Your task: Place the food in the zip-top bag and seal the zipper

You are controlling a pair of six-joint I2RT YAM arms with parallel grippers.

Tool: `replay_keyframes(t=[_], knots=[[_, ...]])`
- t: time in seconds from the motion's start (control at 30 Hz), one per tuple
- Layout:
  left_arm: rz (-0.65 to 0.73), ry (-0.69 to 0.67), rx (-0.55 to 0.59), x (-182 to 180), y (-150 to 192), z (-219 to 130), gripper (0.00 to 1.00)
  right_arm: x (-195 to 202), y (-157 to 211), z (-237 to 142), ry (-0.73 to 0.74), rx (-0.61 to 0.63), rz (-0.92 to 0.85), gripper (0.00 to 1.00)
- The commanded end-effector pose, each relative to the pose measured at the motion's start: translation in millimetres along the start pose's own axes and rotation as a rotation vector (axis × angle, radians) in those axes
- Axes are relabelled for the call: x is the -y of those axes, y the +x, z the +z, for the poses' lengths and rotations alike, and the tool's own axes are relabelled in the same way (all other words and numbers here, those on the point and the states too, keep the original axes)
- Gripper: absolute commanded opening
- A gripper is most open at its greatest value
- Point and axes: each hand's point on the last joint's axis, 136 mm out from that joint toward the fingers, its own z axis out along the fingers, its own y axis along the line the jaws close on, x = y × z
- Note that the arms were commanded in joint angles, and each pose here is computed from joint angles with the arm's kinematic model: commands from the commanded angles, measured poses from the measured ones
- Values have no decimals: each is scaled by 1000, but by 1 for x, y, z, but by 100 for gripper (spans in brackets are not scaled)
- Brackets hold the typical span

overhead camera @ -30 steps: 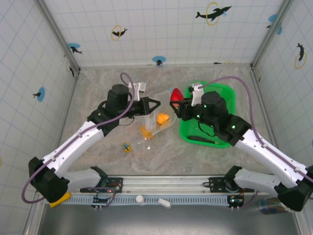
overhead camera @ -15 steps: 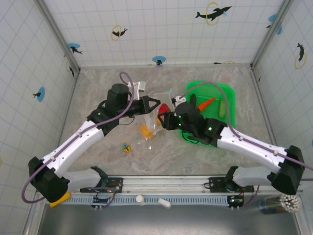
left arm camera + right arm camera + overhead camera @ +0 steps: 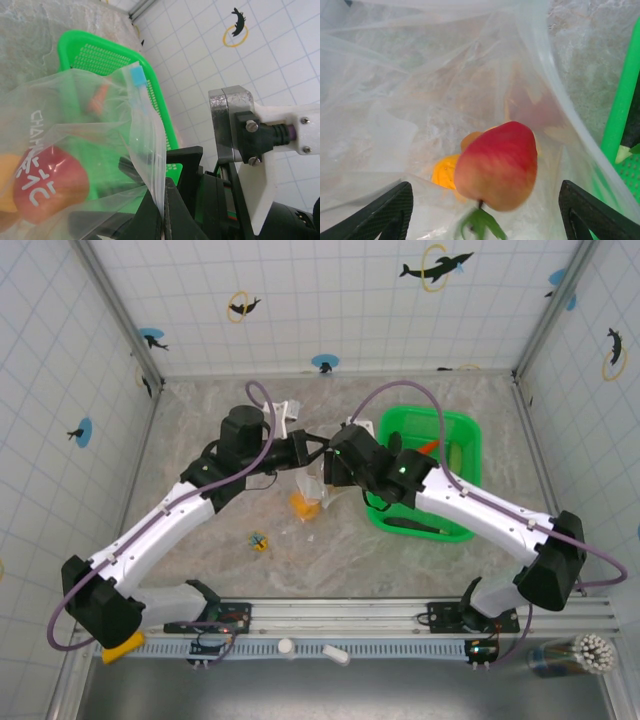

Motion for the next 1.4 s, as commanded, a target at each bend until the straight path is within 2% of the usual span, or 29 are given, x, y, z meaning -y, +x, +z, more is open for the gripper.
replay_keyframes(t=[0.0,0.3,0.4,0.57,0.67,0.83,0.97,1.07,1.13,1.23,1.3,1.37], knots=[[32,66,8,24,-4,-8,0,-10,-17,-11,-72,50,20,83],[67,-8,29,16,-9,-13,0,-23,-38,-56,-249,140,-56,80],[109,-67,53,14,-21,-18,0,-31,-47,-74,-313,171,-99,77],[154,-212,84,-11,-68,-38,0,-23,-57,-85,-308,209,-105,75],[223,-382,138,-28,-100,-54,0,-18,-59,-84,-288,215,-106,74],[337,-536,122,-36,-129,-61,0,-12,-60,-85,-263,221,-113,74],[424,-570,113,-37,-138,-61,0,2,-61,-88,-213,237,-123,74],[445,-479,43,-33,-129,-41,0,16,-62,-91,-187,247,-105,74],[406,-387,-54,-39,-110,-16,0,27,-63,-93,-168,253,-86,73],[349,-282,-232,-50,-59,29,0,45,-62,-94,-117,259,-67,73],[324,-260,-325,-58,-22,53,0,63,-56,-89,-60,247,-56,72],[247,-220,-372,-67,7,65,0,87,-46,-79,15,218,-32,72]])
